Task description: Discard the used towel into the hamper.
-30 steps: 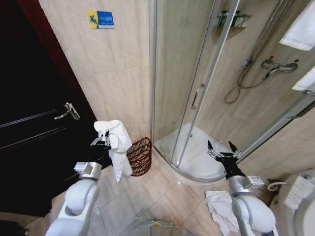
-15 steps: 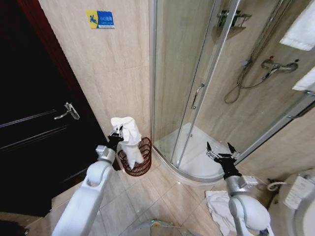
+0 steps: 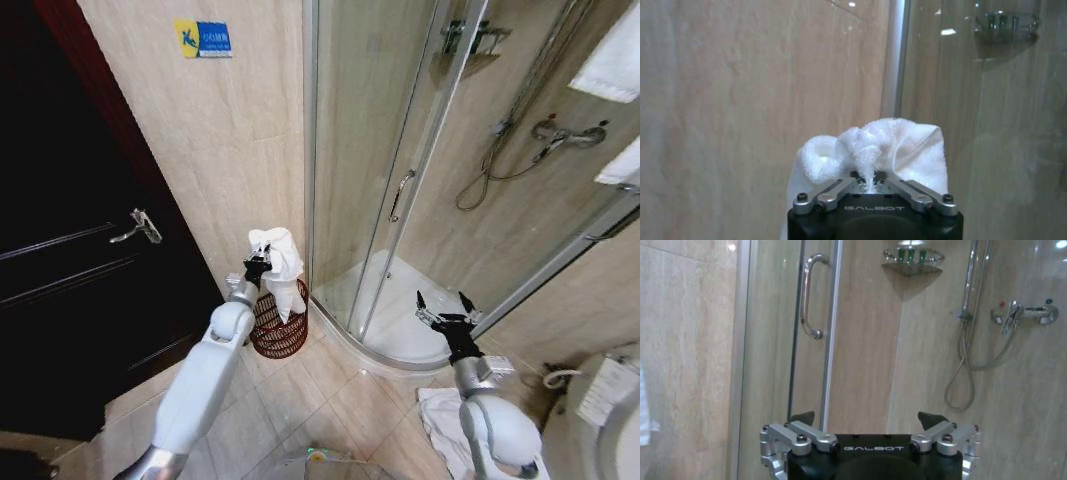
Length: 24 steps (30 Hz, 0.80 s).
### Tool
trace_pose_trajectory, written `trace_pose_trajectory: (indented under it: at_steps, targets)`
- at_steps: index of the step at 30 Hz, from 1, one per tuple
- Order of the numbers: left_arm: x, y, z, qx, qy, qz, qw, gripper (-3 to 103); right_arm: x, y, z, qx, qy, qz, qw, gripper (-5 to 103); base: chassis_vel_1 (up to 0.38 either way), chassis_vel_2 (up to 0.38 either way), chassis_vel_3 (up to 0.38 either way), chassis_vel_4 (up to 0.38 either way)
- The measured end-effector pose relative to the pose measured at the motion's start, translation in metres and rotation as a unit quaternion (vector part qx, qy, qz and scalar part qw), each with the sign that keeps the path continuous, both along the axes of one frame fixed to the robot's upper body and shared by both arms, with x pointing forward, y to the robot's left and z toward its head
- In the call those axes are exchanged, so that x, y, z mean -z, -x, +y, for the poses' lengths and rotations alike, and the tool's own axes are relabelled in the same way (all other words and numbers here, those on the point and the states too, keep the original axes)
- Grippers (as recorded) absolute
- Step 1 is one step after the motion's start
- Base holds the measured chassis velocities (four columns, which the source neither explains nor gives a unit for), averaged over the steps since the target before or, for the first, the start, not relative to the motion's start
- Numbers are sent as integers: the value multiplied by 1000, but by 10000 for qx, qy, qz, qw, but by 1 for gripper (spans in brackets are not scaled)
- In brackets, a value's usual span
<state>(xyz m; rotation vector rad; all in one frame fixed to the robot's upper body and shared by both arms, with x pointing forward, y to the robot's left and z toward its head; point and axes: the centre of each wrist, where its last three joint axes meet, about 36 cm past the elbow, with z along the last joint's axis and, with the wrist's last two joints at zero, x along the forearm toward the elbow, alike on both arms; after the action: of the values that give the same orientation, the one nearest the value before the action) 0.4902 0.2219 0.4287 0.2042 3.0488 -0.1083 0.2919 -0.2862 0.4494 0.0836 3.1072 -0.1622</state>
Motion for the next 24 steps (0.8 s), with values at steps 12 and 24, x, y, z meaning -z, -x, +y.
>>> trace_pose_trajectory:
  at_steps: [12, 24]
  targets:
    - [20, -42, 1, -437, -224, 47, 9988, 4, 2, 2, -5, 17, 63, 45, 10000, 100, 0, 0, 0, 0]
    - [30, -54, 41, -703, -432, 87, 9965, 4, 5, 2, -8, 28, 44, 58, 10000, 100, 0, 0, 0, 0]
